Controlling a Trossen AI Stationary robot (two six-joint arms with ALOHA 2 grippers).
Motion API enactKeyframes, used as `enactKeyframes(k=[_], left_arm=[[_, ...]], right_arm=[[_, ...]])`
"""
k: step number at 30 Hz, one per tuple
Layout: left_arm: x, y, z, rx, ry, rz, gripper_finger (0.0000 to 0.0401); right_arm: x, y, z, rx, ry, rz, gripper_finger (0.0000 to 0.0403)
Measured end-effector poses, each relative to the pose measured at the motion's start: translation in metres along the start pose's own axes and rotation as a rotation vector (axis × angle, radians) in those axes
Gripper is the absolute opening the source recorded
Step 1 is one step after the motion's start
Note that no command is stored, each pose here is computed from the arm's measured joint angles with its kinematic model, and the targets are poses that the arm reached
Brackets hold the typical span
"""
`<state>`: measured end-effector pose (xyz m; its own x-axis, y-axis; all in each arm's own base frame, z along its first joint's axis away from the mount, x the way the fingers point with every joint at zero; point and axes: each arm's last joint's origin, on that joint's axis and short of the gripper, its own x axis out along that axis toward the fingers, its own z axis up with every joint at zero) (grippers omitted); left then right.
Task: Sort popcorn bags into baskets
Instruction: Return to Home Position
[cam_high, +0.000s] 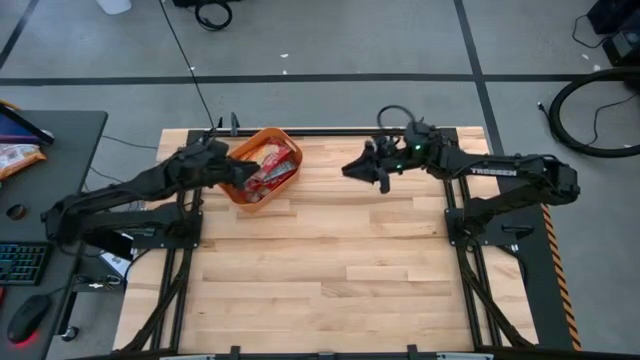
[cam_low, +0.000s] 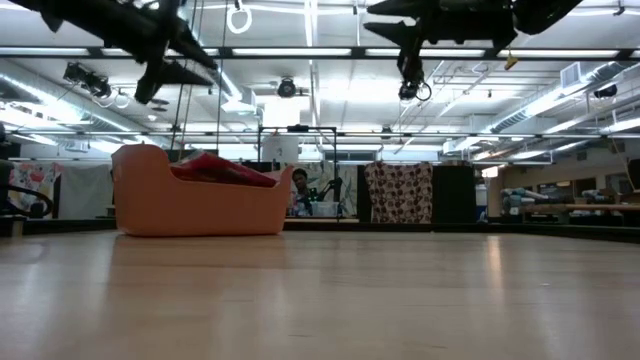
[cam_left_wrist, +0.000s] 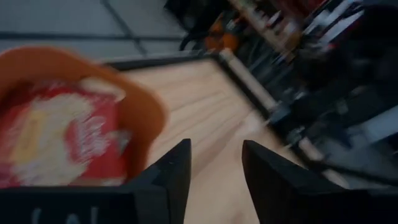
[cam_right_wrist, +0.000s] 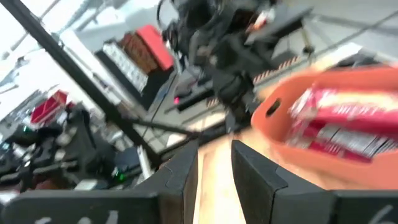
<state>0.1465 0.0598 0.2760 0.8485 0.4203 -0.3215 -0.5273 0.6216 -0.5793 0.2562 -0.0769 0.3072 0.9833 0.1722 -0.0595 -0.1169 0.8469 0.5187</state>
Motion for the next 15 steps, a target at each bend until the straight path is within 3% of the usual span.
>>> enactKeyframes(k=[6, 15], left_arm=[[-0.024, -0.012, 0.001, 0.028, -0.108, -0.068, 0.0127], [-0.06, -0.002, 0.0, 0.062, -0.197, -0.02, 0.0117]], right_arm=[[-0.03, 0.009, 0.02, -0.05, -0.103, -0.033, 0.0103], [-0.069, 0.015, 0.024, -0.102, -0.084, -0.159, 0.0103]])
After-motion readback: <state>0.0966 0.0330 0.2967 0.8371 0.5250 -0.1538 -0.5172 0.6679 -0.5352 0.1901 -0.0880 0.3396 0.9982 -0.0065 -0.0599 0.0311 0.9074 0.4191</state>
